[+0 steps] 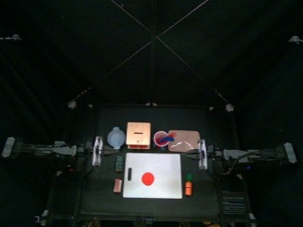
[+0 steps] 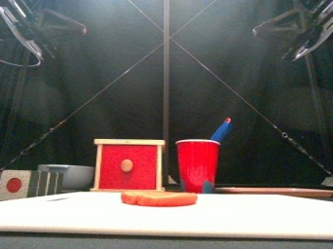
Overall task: Get the cutter from the drawer then cut the dough then place the extra dough in the bowl
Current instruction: Open the drawer
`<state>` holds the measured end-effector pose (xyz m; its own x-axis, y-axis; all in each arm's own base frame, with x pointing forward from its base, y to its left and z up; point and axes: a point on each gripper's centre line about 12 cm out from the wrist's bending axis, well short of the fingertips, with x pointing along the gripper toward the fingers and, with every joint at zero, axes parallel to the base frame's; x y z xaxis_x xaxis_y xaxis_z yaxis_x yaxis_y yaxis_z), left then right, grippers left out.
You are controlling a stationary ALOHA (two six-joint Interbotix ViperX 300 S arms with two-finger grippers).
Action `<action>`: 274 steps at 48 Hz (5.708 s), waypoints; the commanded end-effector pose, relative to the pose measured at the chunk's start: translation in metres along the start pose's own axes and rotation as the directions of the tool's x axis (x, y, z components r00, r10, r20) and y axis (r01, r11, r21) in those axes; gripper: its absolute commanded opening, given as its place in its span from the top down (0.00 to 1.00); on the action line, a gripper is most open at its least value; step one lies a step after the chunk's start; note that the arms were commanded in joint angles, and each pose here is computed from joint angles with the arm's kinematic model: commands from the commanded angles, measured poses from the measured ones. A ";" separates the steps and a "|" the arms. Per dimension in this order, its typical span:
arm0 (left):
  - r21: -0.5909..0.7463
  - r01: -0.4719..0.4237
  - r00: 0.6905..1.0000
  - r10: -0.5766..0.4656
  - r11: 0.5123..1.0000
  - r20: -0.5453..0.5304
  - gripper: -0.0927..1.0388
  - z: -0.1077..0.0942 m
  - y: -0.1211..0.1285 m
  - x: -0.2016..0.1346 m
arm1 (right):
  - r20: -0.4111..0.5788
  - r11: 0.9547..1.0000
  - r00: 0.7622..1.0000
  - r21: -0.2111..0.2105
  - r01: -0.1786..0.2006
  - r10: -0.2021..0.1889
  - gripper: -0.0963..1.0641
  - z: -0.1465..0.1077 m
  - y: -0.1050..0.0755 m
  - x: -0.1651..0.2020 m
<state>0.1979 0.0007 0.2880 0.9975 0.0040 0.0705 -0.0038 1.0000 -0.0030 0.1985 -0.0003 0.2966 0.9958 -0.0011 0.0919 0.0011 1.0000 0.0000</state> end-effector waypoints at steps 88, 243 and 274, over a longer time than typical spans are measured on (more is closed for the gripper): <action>-0.854 -0.450 0.861 0.380 0.261 -0.338 0.15 -0.164 0.016 0.098 | -0.354 0.957 0.913 -0.269 0.109 -0.204 0.93 -0.174 -0.167 0.271; -0.748 -0.643 0.765 0.170 0.164 -0.621 0.54 -0.198 -0.035 0.112 | -0.393 0.959 0.897 -0.264 0.100 -0.201 0.93 -0.171 -0.159 0.281; -0.748 -0.632 0.773 0.101 0.205 -0.626 0.54 -0.196 -0.057 0.116 | -0.390 0.958 0.897 -0.266 0.109 -0.210 0.93 -0.170 -0.164 0.281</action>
<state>0.3181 -0.0438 0.0925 0.7922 0.1426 -0.5934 -0.6100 0.1588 -0.7763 0.4944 -0.1623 0.1519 0.9323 -0.2045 -0.2984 0.1307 0.9596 -0.2493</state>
